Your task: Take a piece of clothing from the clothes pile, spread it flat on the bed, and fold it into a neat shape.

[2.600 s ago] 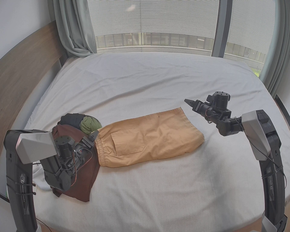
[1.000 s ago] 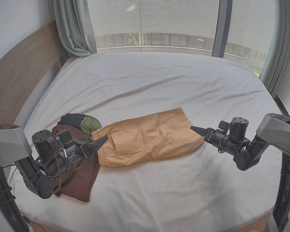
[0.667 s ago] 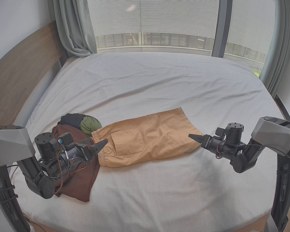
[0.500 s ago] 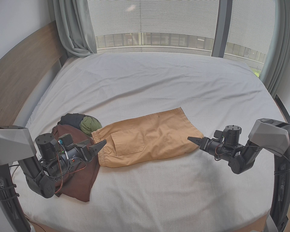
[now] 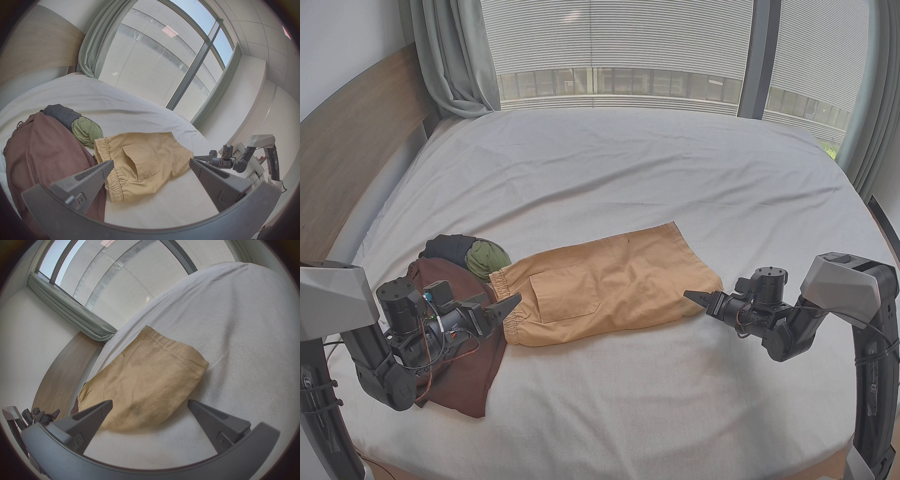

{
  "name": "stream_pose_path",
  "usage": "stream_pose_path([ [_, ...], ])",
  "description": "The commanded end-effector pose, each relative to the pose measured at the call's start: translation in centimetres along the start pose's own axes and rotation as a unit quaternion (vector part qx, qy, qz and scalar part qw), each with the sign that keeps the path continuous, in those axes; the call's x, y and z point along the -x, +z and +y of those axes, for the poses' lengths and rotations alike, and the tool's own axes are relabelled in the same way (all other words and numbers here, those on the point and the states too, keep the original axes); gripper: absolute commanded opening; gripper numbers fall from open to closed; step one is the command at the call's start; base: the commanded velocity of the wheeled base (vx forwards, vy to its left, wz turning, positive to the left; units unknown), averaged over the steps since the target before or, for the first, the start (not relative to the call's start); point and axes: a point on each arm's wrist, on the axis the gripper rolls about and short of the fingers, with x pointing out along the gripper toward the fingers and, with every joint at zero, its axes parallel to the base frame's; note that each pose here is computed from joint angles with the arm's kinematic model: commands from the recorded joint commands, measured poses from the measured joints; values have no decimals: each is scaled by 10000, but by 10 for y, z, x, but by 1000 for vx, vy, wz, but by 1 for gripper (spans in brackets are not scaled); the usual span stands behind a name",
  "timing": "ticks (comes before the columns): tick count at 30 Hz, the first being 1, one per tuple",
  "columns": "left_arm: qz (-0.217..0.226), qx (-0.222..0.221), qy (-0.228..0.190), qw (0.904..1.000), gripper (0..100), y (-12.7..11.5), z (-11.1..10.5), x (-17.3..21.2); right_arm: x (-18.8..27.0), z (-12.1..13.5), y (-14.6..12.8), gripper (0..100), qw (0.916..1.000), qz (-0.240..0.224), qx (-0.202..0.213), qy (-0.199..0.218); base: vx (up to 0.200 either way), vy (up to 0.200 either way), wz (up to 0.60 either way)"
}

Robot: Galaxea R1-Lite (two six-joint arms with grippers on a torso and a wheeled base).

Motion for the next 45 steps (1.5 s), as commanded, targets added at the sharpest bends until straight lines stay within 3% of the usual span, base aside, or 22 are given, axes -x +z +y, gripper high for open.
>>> stream_pose_path([
  [1, 24, 10, 3, 10000, 100, -1, 1, 0, -15, -3, -11, 100, 10000, 43, -80, -26, 0, 0, 0],
  [11, 31, 21, 5, 10000, 100, -2, 1, -1, -39, -6, -27, 100, 9998, 85, -176, 33, 0, 0, 0],
  [15, 22, 18, 10, 10000, 100, -2, 1, -1, -54, -2, -30, 100, 9995, -195, -232, -59, 0, 0, 0],
  [34, 41, 31, 41, 10000, 100, -4, 4, -5, -82, -1, -31, 100, 9964, -639, -557, -50, 0, 0, 0],
  [35, 41, 31, 41, 10000, 100, -4, 4, -5, -82, -1, -31, 0, 9964, -639, -557, -50, 0, 0, 0],
  [45, 98, 75, 52, 9999, 100, -6, 5, -5, -74, 4, -31, 0, 9963, -665, -547, 0, 0, 0, 0],
])
